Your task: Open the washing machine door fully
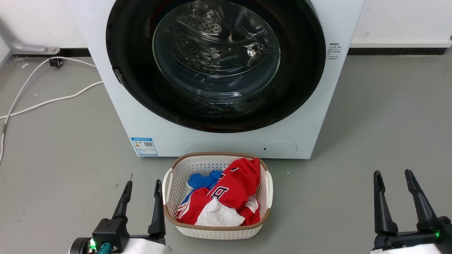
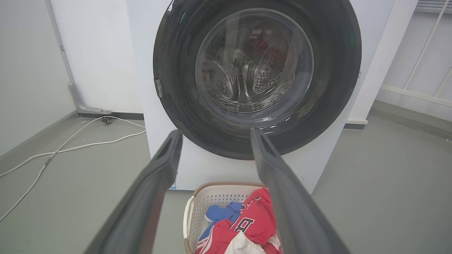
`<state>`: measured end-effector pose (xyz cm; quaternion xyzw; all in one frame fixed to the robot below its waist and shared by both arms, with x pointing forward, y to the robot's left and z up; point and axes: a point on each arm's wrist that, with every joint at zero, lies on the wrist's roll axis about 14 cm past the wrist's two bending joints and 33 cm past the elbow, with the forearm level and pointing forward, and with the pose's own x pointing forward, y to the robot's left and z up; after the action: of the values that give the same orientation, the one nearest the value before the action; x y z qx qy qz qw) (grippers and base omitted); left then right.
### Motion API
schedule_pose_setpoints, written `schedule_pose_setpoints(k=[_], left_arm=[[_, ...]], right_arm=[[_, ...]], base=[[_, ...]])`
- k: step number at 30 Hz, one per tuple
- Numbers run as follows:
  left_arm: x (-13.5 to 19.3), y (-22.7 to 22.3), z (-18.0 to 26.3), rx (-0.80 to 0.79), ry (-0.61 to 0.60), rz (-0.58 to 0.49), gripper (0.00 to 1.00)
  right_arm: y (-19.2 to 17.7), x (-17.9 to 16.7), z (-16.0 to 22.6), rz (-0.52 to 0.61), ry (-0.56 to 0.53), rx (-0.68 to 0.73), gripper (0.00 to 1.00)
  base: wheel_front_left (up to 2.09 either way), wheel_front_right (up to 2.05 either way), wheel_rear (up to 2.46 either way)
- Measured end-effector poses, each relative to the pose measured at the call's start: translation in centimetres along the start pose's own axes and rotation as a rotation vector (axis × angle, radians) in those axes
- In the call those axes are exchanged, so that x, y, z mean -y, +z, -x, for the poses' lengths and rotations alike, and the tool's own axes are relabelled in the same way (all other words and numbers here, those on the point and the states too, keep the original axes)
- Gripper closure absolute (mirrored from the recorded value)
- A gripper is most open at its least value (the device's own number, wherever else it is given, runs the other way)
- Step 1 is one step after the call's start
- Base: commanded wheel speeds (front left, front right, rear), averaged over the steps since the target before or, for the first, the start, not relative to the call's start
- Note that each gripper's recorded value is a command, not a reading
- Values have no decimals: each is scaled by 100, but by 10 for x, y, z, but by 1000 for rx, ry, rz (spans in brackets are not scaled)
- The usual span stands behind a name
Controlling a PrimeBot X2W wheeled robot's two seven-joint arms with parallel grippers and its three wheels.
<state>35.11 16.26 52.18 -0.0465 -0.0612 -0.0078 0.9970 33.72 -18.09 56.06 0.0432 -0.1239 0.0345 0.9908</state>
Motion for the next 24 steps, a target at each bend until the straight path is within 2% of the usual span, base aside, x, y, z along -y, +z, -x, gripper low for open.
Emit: schedule_pose_setpoints(k=[9, 24], left_arm=[[2, -1, 3, 4, -4, -26, 0], [0, -4, 3, -7, 5, -17, 0]], right_arm=[[0, -1, 2, 26, 8, 3, 0], [-6, 2, 3, -4, -8, -14, 0]], base=[[0, 0, 0], [0, 0, 0]])
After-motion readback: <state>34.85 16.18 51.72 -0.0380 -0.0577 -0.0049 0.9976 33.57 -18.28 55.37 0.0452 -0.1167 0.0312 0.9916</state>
